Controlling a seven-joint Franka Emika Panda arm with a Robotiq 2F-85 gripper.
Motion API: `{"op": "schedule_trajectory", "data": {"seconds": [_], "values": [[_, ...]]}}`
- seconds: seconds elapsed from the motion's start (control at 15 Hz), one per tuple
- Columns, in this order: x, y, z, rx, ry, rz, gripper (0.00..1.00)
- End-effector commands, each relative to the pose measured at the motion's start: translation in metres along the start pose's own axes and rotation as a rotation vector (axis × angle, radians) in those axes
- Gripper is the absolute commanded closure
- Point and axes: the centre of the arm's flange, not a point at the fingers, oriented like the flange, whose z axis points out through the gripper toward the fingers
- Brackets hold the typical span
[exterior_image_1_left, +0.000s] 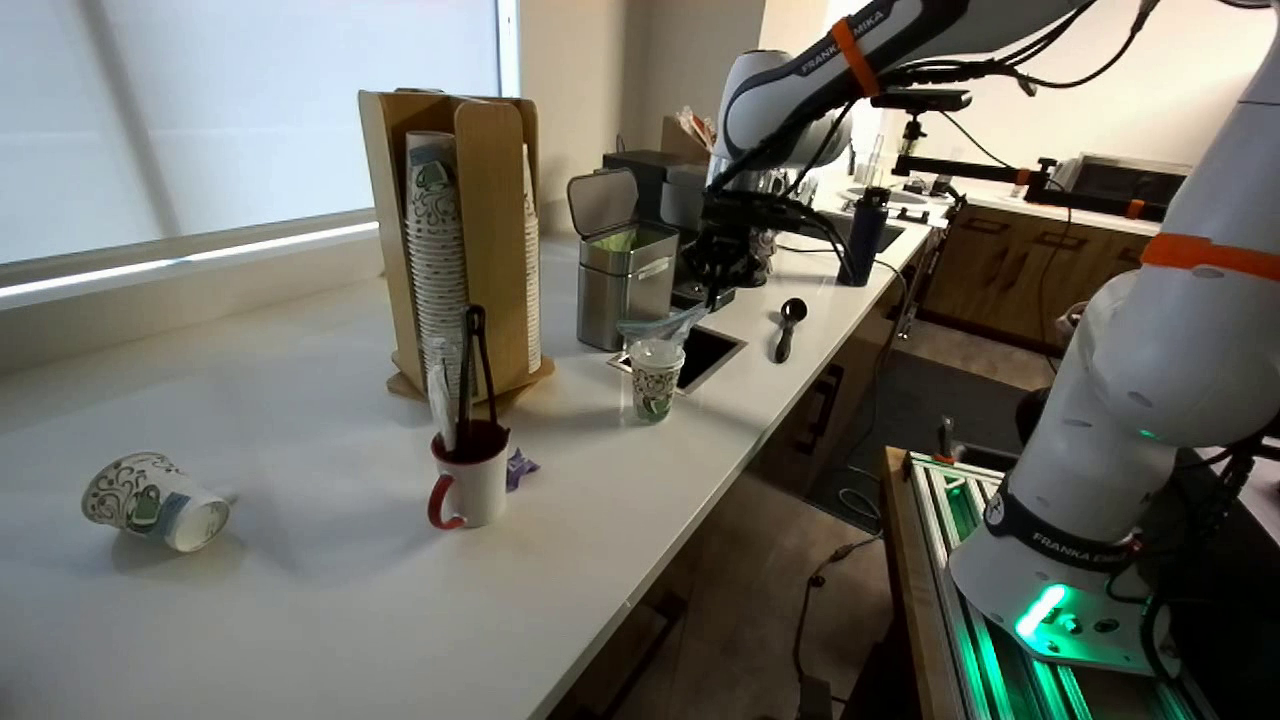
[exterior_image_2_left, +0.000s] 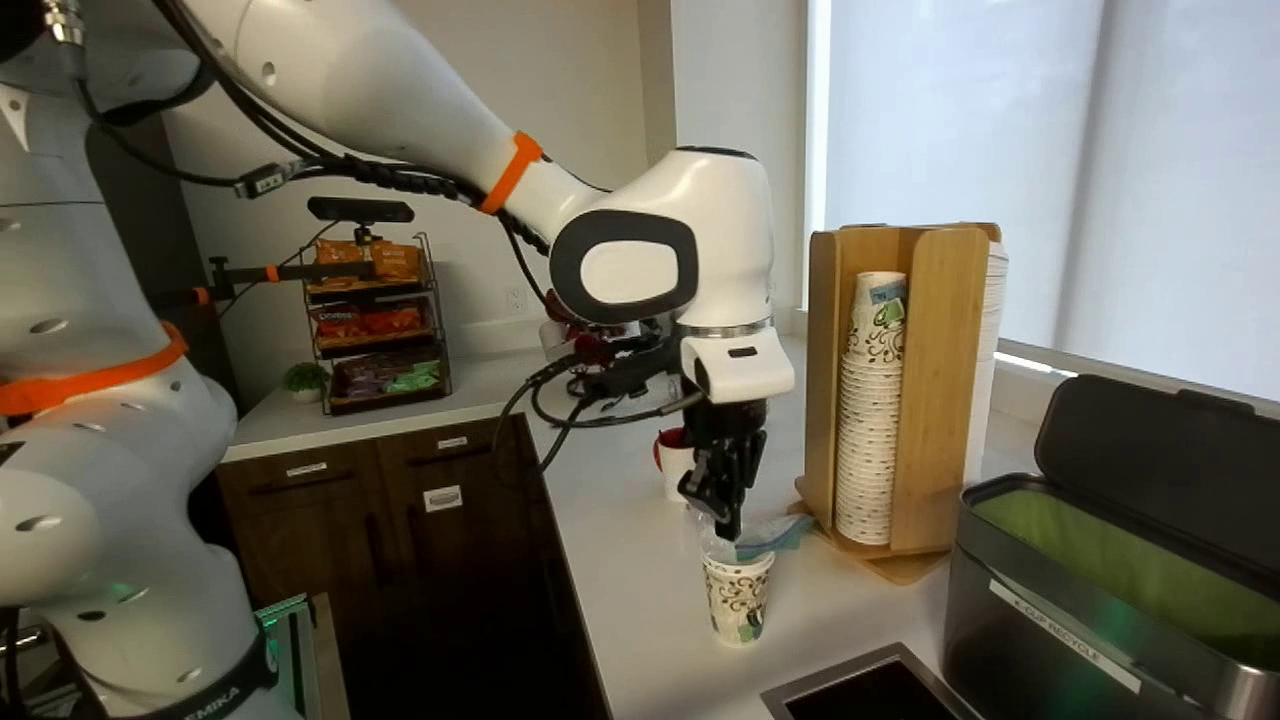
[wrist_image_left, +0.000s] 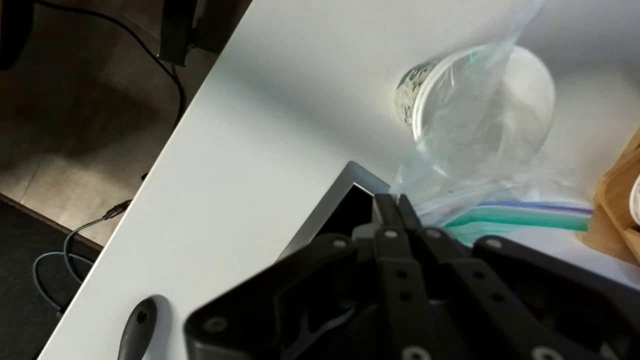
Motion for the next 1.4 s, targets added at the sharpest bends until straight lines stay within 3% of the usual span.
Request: {"op": "schedule_trajectory", "data": {"seconds": [0.0, 0.67, 1.13, 1.33], "values": [[0.011, -0.031, 0.011, -0.065, 0.04, -0.004, 1.0], [-0.012, -0.074, 0.039, -0.174, 0.073, -0.115, 1.0], [-0.027, -0.06, 0.04, -0.328, 0.052, -0.196, 1.0], [-0.03, -0.048, 0.034, -0.298, 0.144, -0.245, 1.0]]}}
